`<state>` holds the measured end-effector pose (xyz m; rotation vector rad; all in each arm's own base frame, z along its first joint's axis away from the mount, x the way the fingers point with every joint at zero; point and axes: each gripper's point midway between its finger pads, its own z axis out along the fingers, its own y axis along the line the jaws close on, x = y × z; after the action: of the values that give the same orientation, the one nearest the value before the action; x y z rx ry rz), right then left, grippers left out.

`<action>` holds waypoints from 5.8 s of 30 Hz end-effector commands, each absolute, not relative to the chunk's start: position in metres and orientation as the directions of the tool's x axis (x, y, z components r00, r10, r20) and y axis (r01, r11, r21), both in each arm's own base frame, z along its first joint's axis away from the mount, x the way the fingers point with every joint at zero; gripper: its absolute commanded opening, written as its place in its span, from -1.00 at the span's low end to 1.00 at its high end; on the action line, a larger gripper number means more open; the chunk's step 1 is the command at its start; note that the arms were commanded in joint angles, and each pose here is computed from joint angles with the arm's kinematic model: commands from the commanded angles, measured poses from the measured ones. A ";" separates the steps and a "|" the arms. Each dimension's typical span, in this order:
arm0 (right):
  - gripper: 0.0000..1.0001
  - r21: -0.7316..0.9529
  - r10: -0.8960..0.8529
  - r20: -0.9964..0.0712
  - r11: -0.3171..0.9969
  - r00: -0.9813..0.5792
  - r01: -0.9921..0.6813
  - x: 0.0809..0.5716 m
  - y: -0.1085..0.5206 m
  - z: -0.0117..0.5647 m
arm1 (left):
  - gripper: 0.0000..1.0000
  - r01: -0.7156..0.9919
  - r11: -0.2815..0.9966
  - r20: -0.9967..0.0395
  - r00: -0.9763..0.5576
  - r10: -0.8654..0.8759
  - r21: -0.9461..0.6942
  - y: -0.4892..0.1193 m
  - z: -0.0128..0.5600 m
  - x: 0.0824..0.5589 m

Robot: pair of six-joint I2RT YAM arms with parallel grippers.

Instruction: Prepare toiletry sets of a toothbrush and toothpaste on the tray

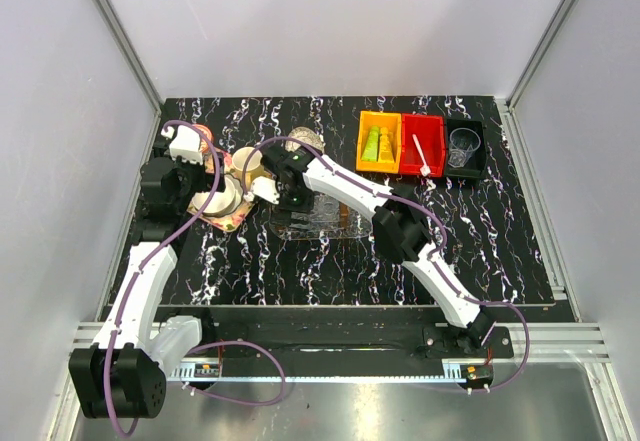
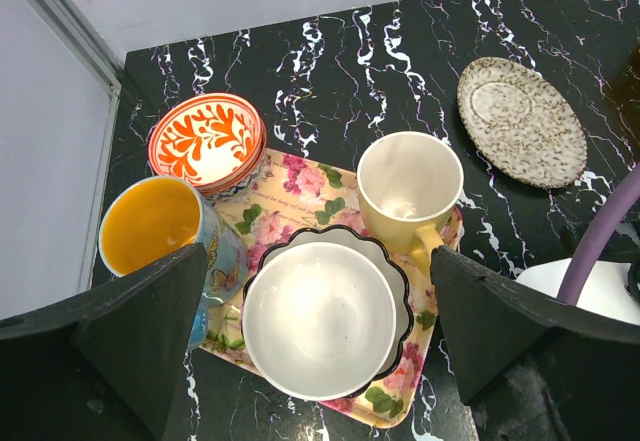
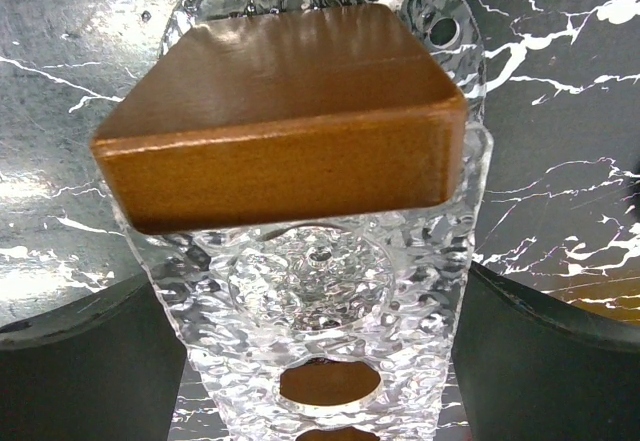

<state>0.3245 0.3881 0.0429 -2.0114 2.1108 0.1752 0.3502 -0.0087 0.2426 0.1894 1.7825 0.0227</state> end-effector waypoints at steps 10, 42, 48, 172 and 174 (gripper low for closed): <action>0.99 -0.164 -0.943 -0.332 0.089 -0.030 -0.982 0.330 0.398 0.101 | 0.98 0.088 0.985 -0.978 -0.134 0.161 0.150 -0.004 0.267 0.355; 0.99 -0.187 -0.624 -0.707 0.618 -0.332 -0.764 0.403 0.274 0.261 | 0.98 0.100 0.985 -0.979 -0.130 0.155 0.142 -0.006 0.272 0.354; 0.99 -0.263 -0.471 -0.807 0.827 -0.357 -0.496 0.428 0.202 0.285 | 0.98 0.121 0.986 -0.981 -0.144 0.131 0.114 -0.011 0.265 0.354; -0.96 0.031 0.265 -0.646 0.946 -0.716 0.323 0.534 -0.097 0.125 | 0.98 0.173 0.982 -0.984 -0.151 0.099 0.072 -0.022 0.260 0.352; -1.00 0.027 0.262 -0.655 0.945 -0.709 0.325 0.535 -0.099 0.131 | 0.98 0.173 0.982 -0.984 -0.146 0.100 0.074 -0.022 0.263 0.351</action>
<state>0.5215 -0.0925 0.0840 0.4333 2.5017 -0.1101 0.3488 -0.0200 0.2411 0.1878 1.7876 -0.0588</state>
